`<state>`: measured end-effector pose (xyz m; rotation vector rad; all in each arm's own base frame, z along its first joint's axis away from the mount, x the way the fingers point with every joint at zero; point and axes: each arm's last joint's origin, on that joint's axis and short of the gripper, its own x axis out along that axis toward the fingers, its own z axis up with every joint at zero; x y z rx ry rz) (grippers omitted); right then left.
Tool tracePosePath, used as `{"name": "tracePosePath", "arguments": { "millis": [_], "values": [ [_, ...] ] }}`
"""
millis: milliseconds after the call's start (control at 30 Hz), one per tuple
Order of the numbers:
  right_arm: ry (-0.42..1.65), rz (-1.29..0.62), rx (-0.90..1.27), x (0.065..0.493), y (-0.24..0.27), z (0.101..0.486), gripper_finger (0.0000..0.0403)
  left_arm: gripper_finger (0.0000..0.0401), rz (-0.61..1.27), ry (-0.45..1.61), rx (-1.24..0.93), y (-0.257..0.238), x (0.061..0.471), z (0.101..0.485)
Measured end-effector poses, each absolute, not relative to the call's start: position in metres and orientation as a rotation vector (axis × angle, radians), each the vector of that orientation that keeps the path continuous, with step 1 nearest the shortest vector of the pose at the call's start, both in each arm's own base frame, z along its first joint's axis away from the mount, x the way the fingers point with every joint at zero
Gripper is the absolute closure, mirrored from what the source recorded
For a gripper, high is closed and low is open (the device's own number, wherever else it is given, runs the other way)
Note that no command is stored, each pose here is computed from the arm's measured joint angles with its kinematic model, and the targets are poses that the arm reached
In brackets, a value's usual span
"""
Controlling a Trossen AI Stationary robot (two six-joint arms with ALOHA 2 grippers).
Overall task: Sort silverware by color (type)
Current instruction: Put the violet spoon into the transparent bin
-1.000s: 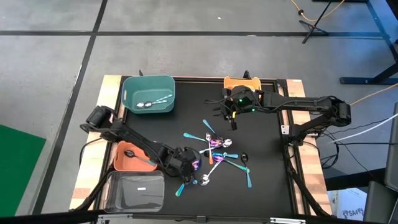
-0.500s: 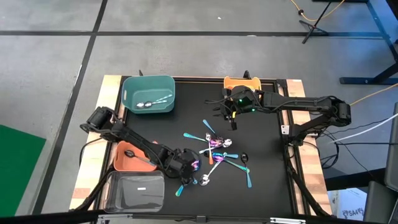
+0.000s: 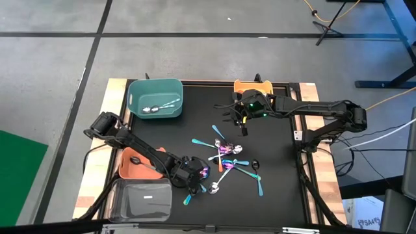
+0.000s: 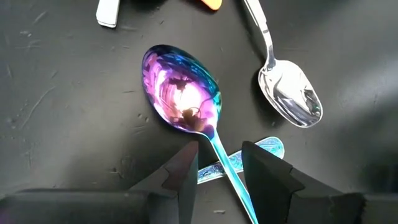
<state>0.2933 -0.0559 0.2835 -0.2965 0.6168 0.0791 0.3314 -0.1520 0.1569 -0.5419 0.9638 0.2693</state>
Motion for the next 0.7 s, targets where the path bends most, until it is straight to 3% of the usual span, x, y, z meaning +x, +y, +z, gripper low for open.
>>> {"name": "tracePosePath", "arguments": {
  "millis": [700],
  "values": [
    [0.624, 0.081, -0.295, 0.293, -0.056, 0.283, 0.0306, 0.0283, 0.267, 0.969, -0.546, -0.158, 0.341, 0.129]
  ]
}}
